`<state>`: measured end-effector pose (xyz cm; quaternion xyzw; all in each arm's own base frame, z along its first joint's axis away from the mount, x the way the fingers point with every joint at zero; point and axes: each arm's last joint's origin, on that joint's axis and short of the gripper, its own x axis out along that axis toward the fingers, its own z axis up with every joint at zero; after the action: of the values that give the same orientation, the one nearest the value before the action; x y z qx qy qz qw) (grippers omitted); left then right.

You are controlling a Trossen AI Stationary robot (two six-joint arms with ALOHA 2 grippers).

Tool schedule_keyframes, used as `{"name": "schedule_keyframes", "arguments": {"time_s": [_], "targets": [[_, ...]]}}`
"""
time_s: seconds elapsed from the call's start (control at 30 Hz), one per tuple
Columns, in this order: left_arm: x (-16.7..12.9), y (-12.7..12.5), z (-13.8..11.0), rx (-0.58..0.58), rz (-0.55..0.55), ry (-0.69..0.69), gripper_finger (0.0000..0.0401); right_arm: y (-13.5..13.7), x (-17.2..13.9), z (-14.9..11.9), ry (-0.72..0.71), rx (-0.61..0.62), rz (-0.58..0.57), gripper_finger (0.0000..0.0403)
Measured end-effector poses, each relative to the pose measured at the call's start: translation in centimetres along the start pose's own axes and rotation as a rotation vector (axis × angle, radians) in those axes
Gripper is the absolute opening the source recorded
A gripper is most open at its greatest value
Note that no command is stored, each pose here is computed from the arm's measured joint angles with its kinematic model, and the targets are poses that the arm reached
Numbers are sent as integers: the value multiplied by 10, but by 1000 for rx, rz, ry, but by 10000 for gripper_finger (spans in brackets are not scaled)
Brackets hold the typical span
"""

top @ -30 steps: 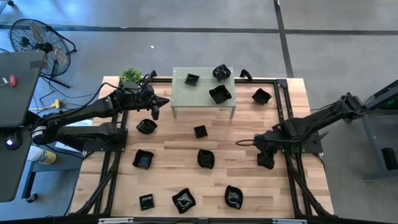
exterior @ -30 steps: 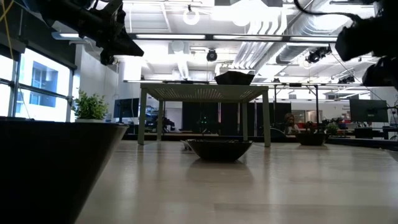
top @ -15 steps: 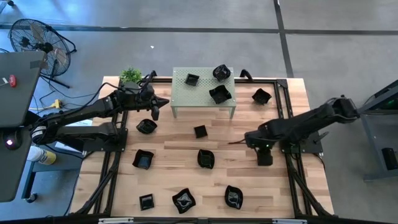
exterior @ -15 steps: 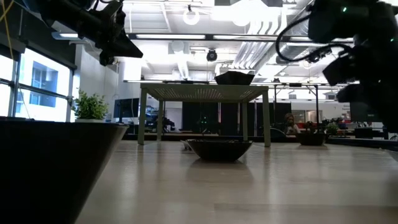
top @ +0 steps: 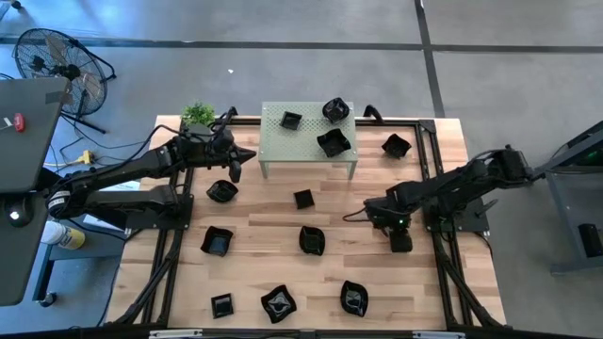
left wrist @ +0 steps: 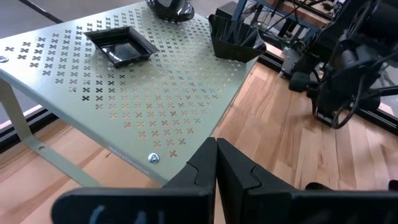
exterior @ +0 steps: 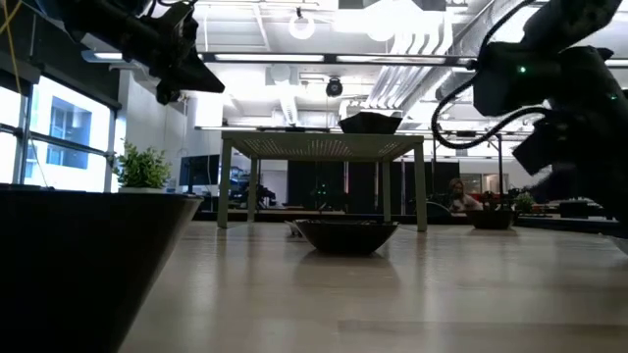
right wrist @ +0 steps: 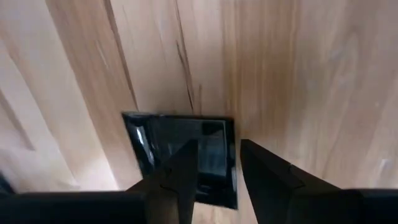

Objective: Pick & Place Mini shaped plates
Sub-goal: Stack the black square plate on top of the black square plate on the shelf

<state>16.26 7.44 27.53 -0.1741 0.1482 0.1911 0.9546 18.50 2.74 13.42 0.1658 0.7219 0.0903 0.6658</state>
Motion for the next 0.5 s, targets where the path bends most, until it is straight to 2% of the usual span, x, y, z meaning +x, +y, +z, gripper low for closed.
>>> {"name": "schedule_keyframes", "arguments": {"time_s": [0.13,0.33,0.5], "targets": [[0,0,0,0,1,2,1,-2,-4,5,-40,12,10,87],[0,0,0,0,0,2,1,-4,-5,4,-32,28,32,9],[0,0,0,0,1,2,1,-4,-5,4,-30,27,37,20]]}}
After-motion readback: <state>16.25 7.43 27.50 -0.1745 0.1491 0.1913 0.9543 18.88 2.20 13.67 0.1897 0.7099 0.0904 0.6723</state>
